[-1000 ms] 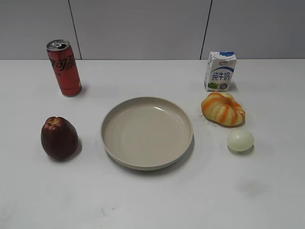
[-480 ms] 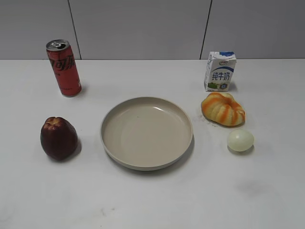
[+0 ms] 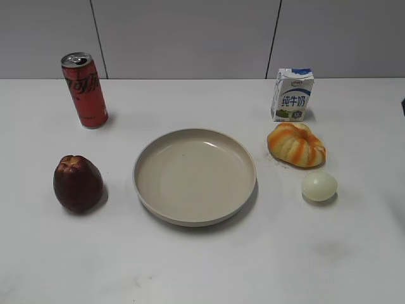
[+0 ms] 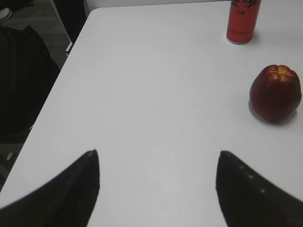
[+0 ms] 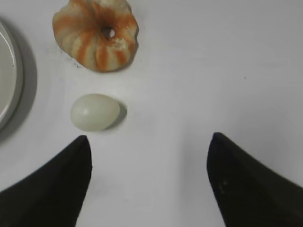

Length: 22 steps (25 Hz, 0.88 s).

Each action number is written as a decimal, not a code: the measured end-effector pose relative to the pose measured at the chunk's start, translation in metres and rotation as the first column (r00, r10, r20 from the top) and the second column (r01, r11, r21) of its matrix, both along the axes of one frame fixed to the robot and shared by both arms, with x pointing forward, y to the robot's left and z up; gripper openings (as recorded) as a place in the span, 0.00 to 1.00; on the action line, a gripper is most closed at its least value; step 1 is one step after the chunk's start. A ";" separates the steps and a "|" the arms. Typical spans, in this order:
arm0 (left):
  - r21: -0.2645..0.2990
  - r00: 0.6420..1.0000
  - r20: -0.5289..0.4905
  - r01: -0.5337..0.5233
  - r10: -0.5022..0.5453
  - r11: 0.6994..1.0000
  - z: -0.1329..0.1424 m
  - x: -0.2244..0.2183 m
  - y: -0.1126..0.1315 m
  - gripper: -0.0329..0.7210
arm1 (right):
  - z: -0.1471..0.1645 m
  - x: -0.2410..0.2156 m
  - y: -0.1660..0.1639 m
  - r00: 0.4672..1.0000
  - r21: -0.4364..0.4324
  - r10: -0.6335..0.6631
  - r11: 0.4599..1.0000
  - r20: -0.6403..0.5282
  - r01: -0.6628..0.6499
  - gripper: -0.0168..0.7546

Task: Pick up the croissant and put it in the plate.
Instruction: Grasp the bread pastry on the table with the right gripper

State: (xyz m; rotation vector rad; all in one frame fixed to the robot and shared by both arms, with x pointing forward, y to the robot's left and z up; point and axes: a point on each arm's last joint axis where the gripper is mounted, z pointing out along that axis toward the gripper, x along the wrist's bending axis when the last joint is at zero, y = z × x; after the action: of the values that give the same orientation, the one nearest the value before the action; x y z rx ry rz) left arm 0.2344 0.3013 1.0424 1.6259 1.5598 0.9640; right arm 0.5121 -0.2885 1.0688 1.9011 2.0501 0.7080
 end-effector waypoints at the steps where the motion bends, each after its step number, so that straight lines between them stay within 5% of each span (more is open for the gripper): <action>1: 0.000 1.000 0.000 0.000 0.000 1.000 0.000 0.000 0.000 0.82 | -0.004 0.012 0.003 1.000 0.008 0.010 1.000 -0.016 -0.010 0.76; 12: 0.000 1.000 0.000 0.000 0.000 1.000 0.000 0.000 0.000 0.82 | -0.050 0.125 0.089 0.961 -0.018 0.237 0.970 -0.143 -0.242 0.76; 22: 0.000 1.000 0.000 0.000 0.000 1.000 0.000 0.000 0.000 0.82 | -0.131 0.162 0.130 0.907 -0.059 0.236 0.960 -0.349 -0.272 0.76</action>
State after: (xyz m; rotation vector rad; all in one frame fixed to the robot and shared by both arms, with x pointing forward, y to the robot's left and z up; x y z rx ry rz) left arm 0.2344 0.3013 1.0424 1.6259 1.5598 0.9640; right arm 0.6738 -0.1584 0.9380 1.8158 2.5256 0.3260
